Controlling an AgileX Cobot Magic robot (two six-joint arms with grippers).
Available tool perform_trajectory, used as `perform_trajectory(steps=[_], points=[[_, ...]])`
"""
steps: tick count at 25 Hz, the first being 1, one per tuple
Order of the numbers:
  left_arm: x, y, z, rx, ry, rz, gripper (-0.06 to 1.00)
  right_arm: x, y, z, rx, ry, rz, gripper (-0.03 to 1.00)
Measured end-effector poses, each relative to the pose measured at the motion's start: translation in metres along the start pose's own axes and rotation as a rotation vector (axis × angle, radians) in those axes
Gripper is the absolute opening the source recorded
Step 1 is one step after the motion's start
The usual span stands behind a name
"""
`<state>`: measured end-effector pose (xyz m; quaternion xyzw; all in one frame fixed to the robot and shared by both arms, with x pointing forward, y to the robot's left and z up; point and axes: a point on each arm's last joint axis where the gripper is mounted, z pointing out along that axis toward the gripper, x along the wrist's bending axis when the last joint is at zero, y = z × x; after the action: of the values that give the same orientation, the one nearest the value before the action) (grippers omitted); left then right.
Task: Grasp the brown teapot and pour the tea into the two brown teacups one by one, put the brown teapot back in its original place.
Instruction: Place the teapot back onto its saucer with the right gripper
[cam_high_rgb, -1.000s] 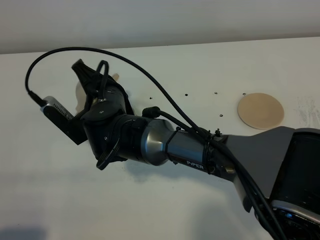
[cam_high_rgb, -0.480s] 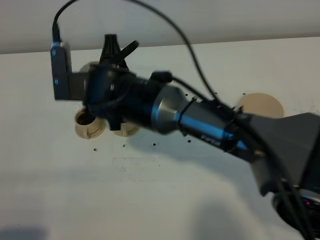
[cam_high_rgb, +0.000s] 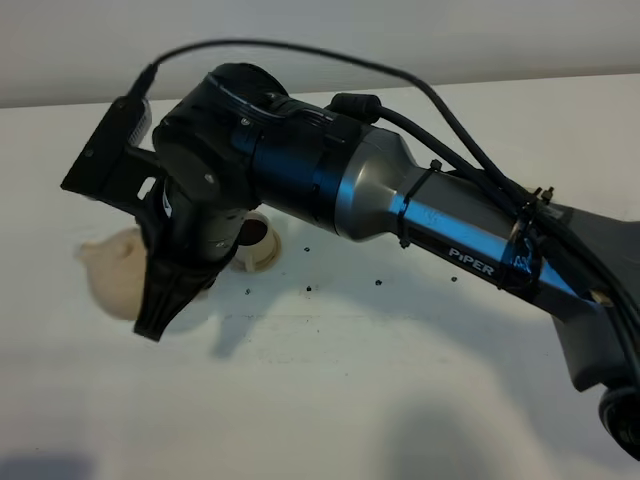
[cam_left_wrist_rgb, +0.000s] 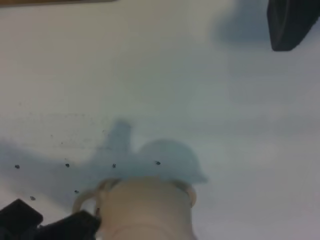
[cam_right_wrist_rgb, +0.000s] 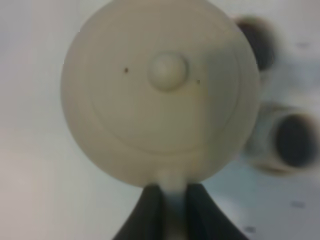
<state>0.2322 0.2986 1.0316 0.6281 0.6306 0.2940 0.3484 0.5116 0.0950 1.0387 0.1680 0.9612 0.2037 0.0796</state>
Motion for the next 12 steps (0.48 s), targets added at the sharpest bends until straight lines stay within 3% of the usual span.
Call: perform_trajectory(steps=[3,12], points=[[0.0,0.0,0.0,0.0,0.0,0.0,0.33,-0.006,-0.003,0.011,0.005,0.036,0.039,0.1],[0.0,0.0,0.0,0.0,0.0,0.0,0.33,-0.038,-0.019,0.057,0.057,0.021,0.128,0.1]])
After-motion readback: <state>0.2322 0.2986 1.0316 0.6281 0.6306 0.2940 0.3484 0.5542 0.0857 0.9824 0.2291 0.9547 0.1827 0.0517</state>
